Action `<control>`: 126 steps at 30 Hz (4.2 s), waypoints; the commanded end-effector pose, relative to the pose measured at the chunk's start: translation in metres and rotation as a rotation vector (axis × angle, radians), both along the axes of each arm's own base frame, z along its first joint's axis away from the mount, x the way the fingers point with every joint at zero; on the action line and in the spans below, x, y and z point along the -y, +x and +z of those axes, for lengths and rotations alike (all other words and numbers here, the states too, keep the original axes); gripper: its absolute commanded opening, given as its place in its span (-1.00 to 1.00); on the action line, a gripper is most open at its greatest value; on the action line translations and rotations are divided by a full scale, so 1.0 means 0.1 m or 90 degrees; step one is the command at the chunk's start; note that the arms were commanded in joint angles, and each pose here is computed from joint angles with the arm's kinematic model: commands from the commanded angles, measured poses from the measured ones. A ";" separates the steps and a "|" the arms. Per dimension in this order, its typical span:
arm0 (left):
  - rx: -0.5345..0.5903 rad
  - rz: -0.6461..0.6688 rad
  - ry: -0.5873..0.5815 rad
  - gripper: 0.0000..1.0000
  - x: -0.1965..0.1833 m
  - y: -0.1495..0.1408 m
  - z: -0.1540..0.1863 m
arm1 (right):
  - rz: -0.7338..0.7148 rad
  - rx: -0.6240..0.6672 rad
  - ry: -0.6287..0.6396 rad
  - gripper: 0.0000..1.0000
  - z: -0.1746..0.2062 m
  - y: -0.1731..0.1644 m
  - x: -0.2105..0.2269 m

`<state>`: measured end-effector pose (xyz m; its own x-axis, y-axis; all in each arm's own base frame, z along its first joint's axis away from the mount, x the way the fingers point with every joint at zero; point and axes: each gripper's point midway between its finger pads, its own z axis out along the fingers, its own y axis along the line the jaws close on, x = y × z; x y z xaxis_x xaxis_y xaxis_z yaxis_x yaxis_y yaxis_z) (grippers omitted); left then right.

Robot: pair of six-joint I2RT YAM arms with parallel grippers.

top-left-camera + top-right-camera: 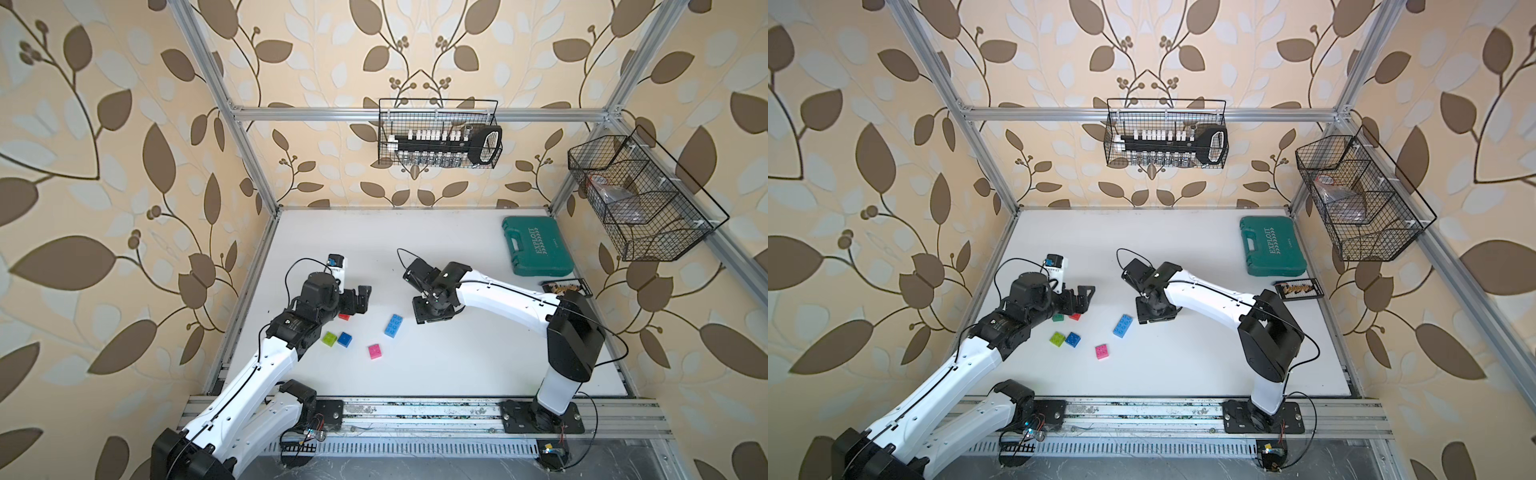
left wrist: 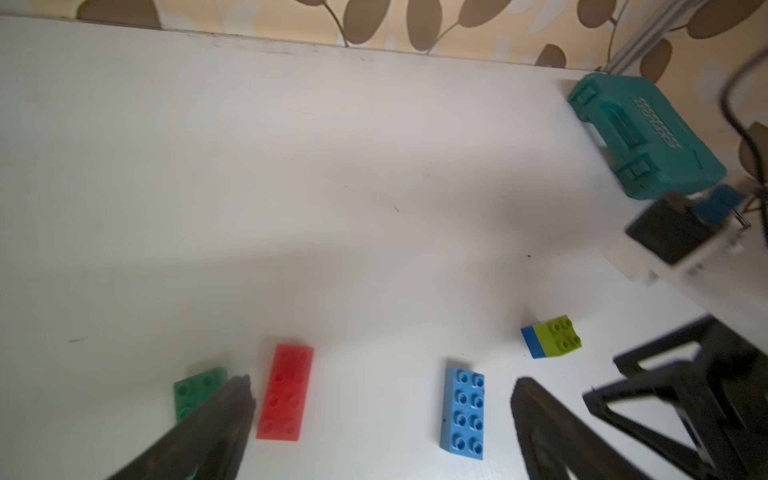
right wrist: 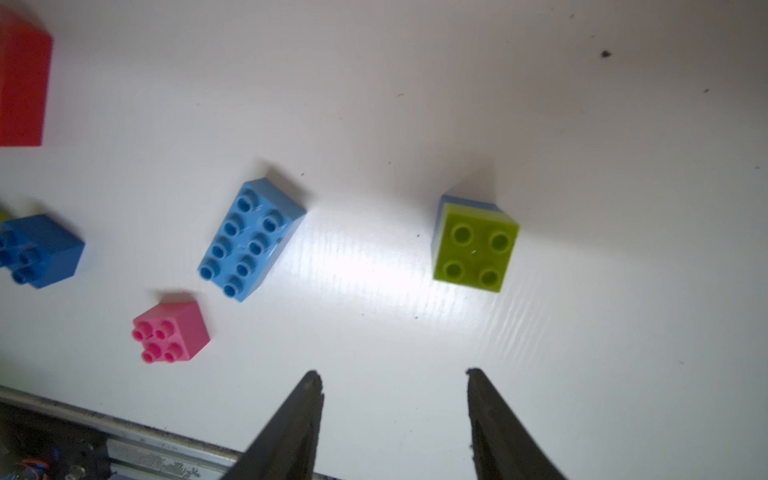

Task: Assemble a spoon with lego
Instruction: Pick up the lego brick from the center of the board, then assemble the lego brick with the lego brick.

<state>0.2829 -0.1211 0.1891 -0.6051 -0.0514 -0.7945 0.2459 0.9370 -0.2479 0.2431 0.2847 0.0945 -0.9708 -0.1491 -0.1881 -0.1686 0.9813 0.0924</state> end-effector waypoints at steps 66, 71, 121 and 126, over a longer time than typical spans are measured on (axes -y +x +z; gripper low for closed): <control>0.102 -0.394 -0.003 0.98 1.04 -0.86 -0.50 | -0.092 0.004 -0.065 -0.71 -0.07 0.34 0.41; 0.073 -0.417 0.014 0.98 1.10 -0.90 -0.61 | -0.101 0.001 -0.070 -0.71 -0.19 0.40 0.43; 0.052 -0.406 0.024 0.98 1.09 -0.89 -0.68 | -0.138 -0.091 -0.071 -0.42 -0.77 0.27 0.56; 0.052 -0.402 0.028 0.98 1.08 -0.88 -0.68 | -0.134 -0.046 -0.057 0.07 -0.46 0.36 0.54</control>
<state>0.1900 -0.2240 0.1067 -0.4811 0.3413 -0.8075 0.7608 0.6203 -0.1911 0.2865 0.2404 0.0484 -0.9906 0.0546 -0.1256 0.0479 0.9973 0.0559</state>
